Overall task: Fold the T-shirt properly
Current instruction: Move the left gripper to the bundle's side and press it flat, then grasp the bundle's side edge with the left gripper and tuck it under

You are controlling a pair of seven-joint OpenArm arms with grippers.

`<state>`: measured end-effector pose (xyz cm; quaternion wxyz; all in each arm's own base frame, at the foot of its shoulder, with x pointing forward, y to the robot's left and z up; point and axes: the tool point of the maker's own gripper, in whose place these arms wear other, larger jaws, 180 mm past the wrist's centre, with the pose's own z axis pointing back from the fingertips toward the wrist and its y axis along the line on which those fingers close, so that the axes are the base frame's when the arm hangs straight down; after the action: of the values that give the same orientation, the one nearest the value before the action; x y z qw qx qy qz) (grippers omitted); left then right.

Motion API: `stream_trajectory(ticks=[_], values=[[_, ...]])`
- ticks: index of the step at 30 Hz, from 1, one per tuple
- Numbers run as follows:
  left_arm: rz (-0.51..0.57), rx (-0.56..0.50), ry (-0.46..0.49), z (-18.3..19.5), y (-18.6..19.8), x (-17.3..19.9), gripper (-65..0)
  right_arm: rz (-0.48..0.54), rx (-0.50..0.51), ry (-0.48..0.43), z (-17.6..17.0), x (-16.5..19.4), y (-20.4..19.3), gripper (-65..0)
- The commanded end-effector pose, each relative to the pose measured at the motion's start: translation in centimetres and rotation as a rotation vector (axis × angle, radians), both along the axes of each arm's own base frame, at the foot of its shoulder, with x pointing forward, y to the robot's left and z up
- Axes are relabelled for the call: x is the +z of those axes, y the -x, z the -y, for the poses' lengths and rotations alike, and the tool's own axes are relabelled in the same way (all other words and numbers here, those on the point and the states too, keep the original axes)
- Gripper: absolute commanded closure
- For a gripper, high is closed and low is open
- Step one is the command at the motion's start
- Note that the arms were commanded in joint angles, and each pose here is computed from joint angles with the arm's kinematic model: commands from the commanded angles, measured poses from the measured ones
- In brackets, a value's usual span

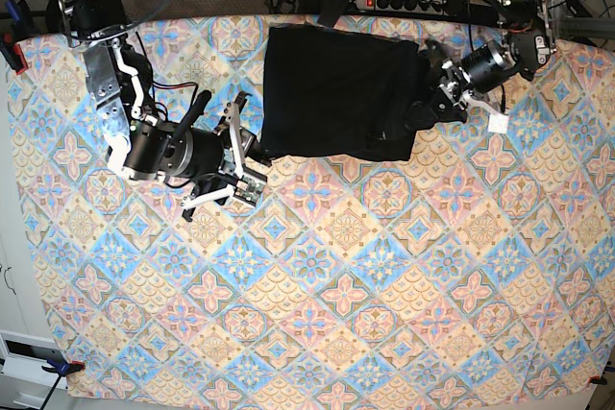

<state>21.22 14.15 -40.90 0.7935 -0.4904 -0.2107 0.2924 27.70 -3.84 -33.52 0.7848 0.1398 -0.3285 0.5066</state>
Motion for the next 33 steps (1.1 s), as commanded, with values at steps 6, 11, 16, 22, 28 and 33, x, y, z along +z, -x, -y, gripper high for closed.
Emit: stream_trajectory(ticks=[6,11,16,22,28,33], values=[[0.068,0.014,0.049,1.2,-2.1,1.6,-39.8,0.040,0.003,-0.026,-0.3,1.3,-0.7,-19.2],[0.027,0.052,0.101,1.8,-3.2,-0.1,-39.8,0.040,0.003,-0.026,-0.3,1.3,-0.7,-19.2],[0.009,0.065,0.137,2.6,-3.9,-0.7,-39.8,0.039,0.002,-0.028,-0.3,1.3,-0.7,-19.2],[0.053,0.063,0.138,2.6,-5.7,0.4,-32.1,0.039,0.001,-0.028,-0.2,1.3,-0.7,-19.2],[0.083,0.055,0.117,2.5,-7.0,1.1,0.0,0.039,0.002,-0.029,-0.3,1.3,-0.7,-19.2],[0.110,0.051,0.103,2.1,-7.9,1.9,0.0,0.040,-0.001,-0.029,-0.2,1.3,-0.8,-19.2]])
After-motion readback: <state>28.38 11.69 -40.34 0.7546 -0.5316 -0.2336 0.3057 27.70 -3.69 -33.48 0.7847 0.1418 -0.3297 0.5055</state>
